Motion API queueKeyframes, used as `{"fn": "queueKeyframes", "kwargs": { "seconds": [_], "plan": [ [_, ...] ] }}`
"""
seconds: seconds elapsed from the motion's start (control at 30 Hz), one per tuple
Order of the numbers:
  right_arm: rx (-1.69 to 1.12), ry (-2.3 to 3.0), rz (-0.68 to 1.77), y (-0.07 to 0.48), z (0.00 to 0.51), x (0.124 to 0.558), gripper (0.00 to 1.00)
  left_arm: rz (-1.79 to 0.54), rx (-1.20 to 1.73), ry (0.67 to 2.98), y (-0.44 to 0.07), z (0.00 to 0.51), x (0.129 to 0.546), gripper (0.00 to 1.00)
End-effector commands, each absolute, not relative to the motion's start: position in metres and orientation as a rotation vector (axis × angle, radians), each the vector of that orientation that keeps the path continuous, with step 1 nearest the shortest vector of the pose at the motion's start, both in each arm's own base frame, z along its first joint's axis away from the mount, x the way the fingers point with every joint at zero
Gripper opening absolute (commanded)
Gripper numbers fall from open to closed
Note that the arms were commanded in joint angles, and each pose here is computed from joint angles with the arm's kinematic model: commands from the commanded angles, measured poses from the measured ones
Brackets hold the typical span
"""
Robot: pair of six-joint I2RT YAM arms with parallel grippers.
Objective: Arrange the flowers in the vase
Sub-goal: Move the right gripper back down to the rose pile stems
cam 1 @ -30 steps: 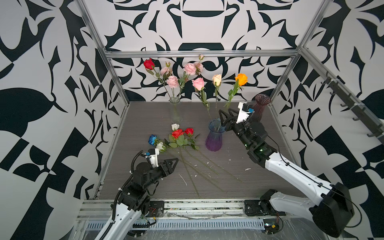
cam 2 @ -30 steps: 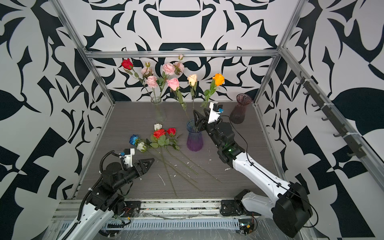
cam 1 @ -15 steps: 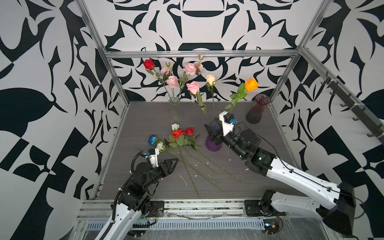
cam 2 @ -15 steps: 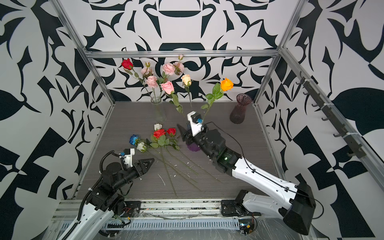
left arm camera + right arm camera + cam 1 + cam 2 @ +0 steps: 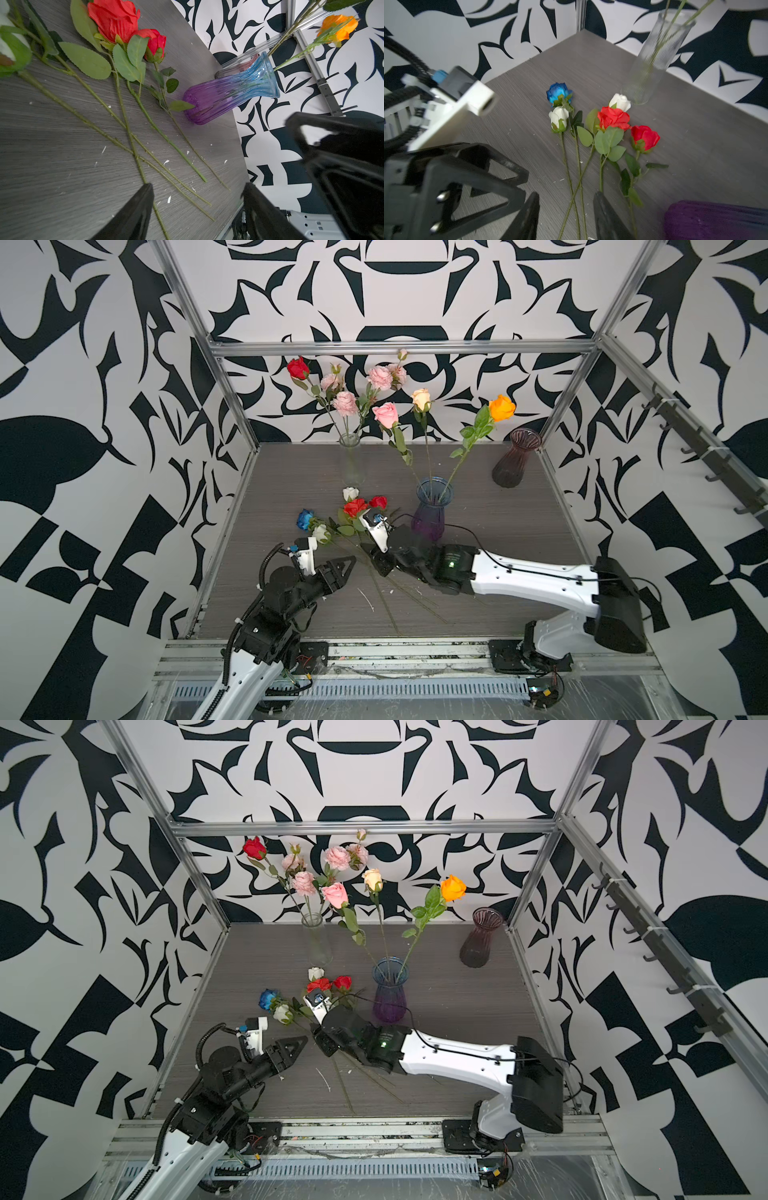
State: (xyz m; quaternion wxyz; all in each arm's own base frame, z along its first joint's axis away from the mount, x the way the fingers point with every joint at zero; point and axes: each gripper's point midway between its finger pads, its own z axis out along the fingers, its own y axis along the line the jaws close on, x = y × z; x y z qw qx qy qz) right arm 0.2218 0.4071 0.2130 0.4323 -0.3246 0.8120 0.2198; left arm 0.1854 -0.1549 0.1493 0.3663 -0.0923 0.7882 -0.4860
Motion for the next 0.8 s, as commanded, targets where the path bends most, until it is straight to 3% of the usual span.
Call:
{"fn": "queueKeyframes", "kwargs": {
  "seconds": [0.0, 0.07, 0.4, 0.77],
  "plan": [
    [-0.712, 2.248, 0.683, 0.413, 0.192, 0.224, 0.42, -1.238, -0.261, 2.041, -0.152, 0.14, 0.185, 0.73],
    [-0.696, 2.342, 0.746, 0.419, 0.171, 0.228, 0.38, -1.237, -0.26, 2.039, -0.152, 0.14, 0.184, 0.73],
    [-0.719, 2.597, 0.633, 0.436, 0.102, 0.236, 0.38, -1.235, -0.254, 2.028, -0.151, 0.142, 0.183, 0.73],
    [-0.74, 2.678, 0.535, 0.444, 0.074, 0.241, 0.35, -1.231, -0.26, 2.027, -0.15, 0.141, 0.185, 0.73]
  ]
}}
